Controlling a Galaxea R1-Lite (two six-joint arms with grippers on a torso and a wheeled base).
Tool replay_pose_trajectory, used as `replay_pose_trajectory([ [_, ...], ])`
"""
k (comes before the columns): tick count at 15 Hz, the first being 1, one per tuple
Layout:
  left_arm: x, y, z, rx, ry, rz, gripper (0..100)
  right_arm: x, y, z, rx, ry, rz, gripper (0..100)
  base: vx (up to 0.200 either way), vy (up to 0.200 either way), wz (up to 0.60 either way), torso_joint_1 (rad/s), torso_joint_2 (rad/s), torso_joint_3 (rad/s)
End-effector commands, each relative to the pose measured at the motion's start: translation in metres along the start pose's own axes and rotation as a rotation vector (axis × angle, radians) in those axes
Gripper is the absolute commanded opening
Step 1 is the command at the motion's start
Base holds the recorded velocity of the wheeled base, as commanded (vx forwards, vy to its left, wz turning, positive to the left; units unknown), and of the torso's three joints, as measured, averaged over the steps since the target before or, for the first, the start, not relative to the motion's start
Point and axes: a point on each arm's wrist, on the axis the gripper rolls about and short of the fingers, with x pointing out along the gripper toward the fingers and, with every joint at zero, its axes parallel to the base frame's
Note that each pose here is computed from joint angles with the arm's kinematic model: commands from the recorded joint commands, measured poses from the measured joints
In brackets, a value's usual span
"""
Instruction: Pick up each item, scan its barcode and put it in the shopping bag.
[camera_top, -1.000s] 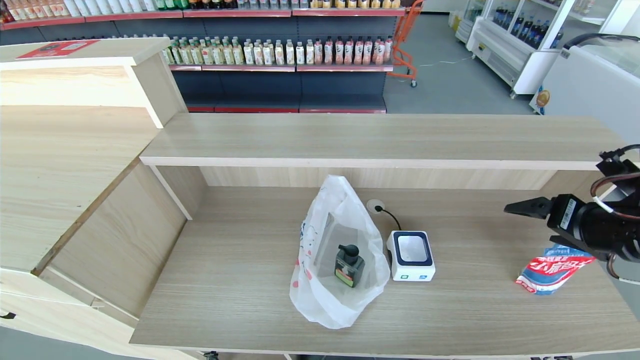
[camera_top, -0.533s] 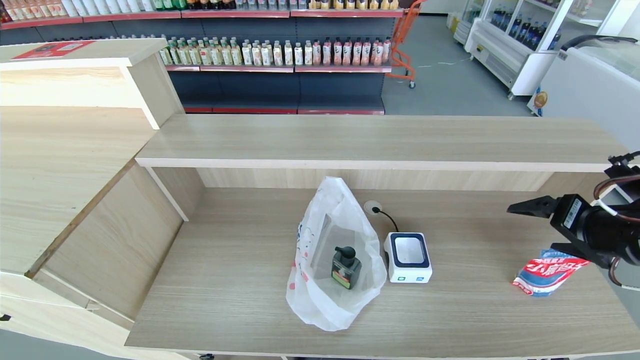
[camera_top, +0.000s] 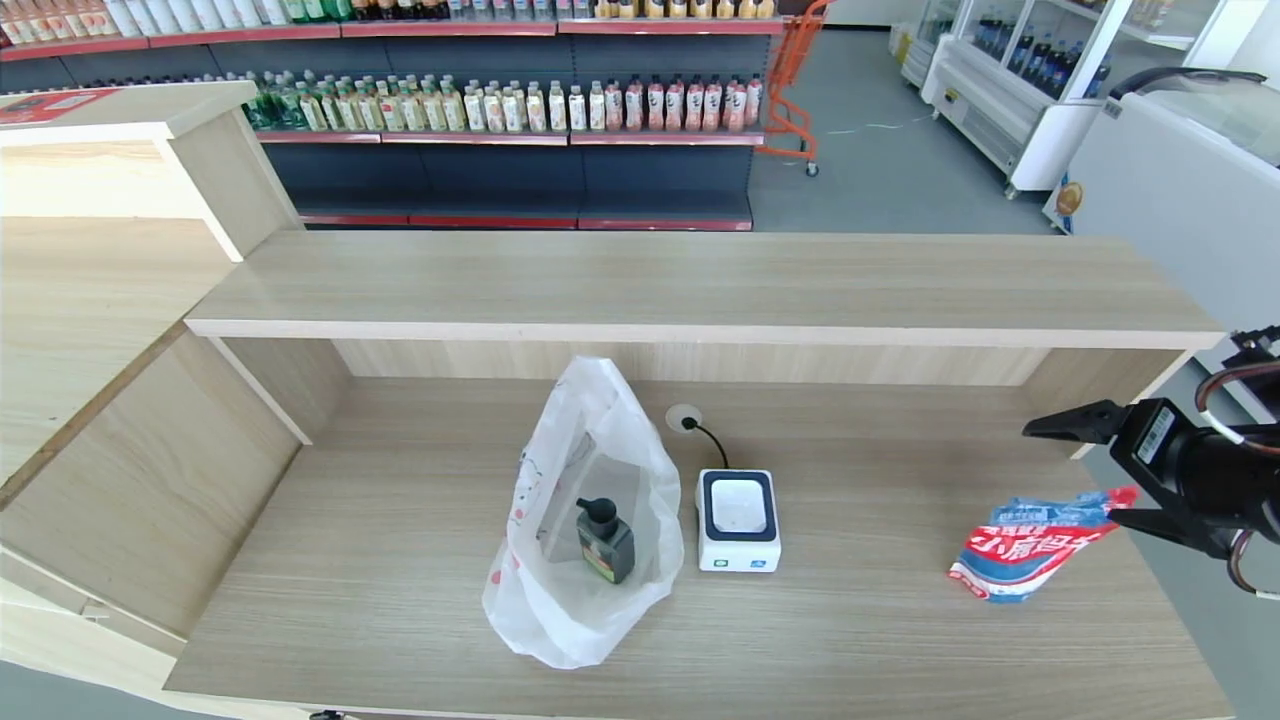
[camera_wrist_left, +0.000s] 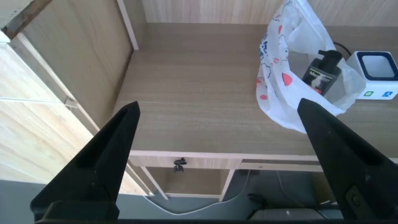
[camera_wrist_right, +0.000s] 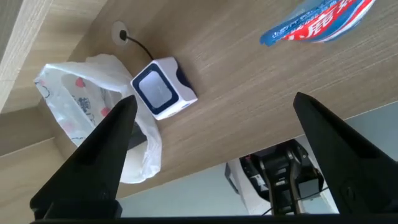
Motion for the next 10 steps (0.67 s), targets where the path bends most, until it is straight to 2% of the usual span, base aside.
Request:
replay_pose_trajectory([
  [1, 0.0, 0.0, -0.0001, -0.001, 0.0, 0.001, 100, 0.0016, 0.0011, 0.0001, -0.002, 0.004, 0.001, 100, 0.0, -0.2, 0.0, 0.002, 0.0, 0.002],
  [4, 0.0, 0.0, -0.0001, -0.012, 0.0, 0.001, 100, 0.001, -0.0012, -0.0026, 0.001, 0.017, -0.01, 100, 0.0, -0.2, 0.0, 0.004, 0.01, 0.004],
  [7, 0.0, 0.0, 0.0001, -0.015, -0.002, 0.001, 100, 0.0001, -0.0025, -0.0042, 0.002, 0.023, -0.015, 100, 0.0, 0.0, 0.0, 0.0, 0.0, 0.0],
  [8, 0.0, 0.0, 0.0001, -0.026, -0.002, 0.001, 100, 0.0005, -0.0033, -0.0052, 0.002, 0.026, -0.018, 100, -0.2, 0.0, 0.0, -0.002, 0.0, -0.002],
  [10, 0.0, 0.0, 0.0001, -0.027, -0.002, 0.001, 100, 0.0011, -0.0048, -0.0067, 0.003, 0.032, -0.023, 100, -0.2, 0.0, 0.0, 0.007, 0.0, 0.0],
])
